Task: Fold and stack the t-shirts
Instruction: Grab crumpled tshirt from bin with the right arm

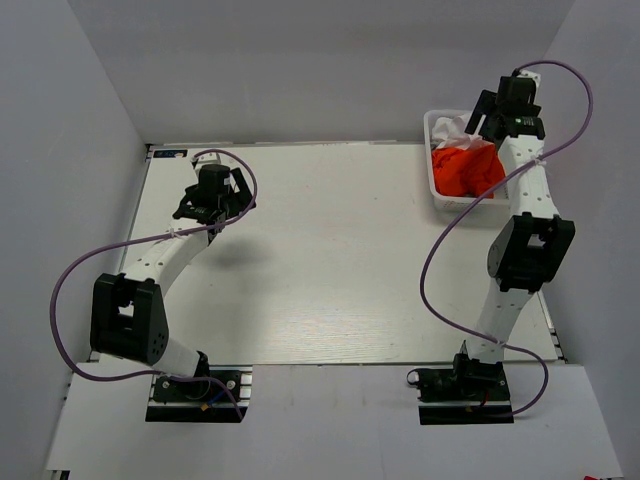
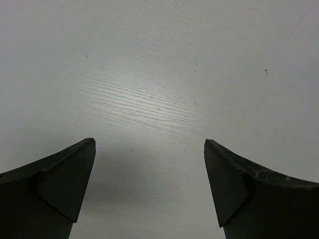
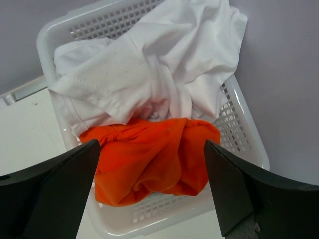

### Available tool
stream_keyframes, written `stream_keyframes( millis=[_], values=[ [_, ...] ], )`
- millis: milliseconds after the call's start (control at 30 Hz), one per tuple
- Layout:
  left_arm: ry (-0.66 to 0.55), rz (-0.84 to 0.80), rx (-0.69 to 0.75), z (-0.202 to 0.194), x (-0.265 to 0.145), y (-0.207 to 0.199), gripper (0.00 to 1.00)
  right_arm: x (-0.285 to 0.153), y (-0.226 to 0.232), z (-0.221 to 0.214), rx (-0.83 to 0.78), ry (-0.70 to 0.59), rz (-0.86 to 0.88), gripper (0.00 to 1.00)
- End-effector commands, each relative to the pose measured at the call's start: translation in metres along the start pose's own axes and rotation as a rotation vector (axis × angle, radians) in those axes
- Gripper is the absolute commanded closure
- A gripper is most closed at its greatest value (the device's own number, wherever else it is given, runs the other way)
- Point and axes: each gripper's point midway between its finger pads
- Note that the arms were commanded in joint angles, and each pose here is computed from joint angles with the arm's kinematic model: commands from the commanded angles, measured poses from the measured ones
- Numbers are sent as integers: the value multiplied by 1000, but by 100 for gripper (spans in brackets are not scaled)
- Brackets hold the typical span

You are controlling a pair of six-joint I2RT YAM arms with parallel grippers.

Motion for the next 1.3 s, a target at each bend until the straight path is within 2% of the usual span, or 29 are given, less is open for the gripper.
stream_keyframes(
  millis=[0,300,333,367,467,567,633,700,733,767,1000,1133,1267],
  values=[
    [-13,-20,5,7,-6,-5,0,-1,-2,14,-16,-19,-7,10],
    [10,-8,22,0,-2,-2,0,19,1,-40,-8,122,3,10],
    [10,-8,22,0,-2,-2,0,24,-4,-65,-17,175,-11,10],
    [10,-8,22,0,-2,-2,0,23,-4,-60,-9,146,-8,10],
    [19,-5,24,-4,-1,-1,0,38,-6,-86,-19,183,-12,10],
    [19,-5,24,-4,-1,-1,0,56,0,-95,-22,194,9,11],
    [26,-1,27,-6,-1,1,0,69,8,-99,-23,204,27,17],
    [23,7,27,-5,-1,2,0,71,11,-94,-10,190,42,49],
    [23,7,27,-5,-1,2,0,70,12,-94,-9,190,45,72],
    [15,4,24,-3,-4,1,0,66,11,-91,3,182,39,100],
    [-8,-32,14,3,-7,-5,0,-8,-1,-17,38,-25,42,100],
    [-16,-36,12,4,-9,-4,0,-67,-9,49,64,-181,48,100],
    [-12,-44,12,3,-9,-6,0,-105,-16,95,94,-302,39,100]
  ],
)
Point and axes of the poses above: each gripper's point midway between its finger pads, its own x axis out along the fingers, its own y axis along the line the jaws close on, z = x × y, and after that the axes turned 1 degree about x, right-handed
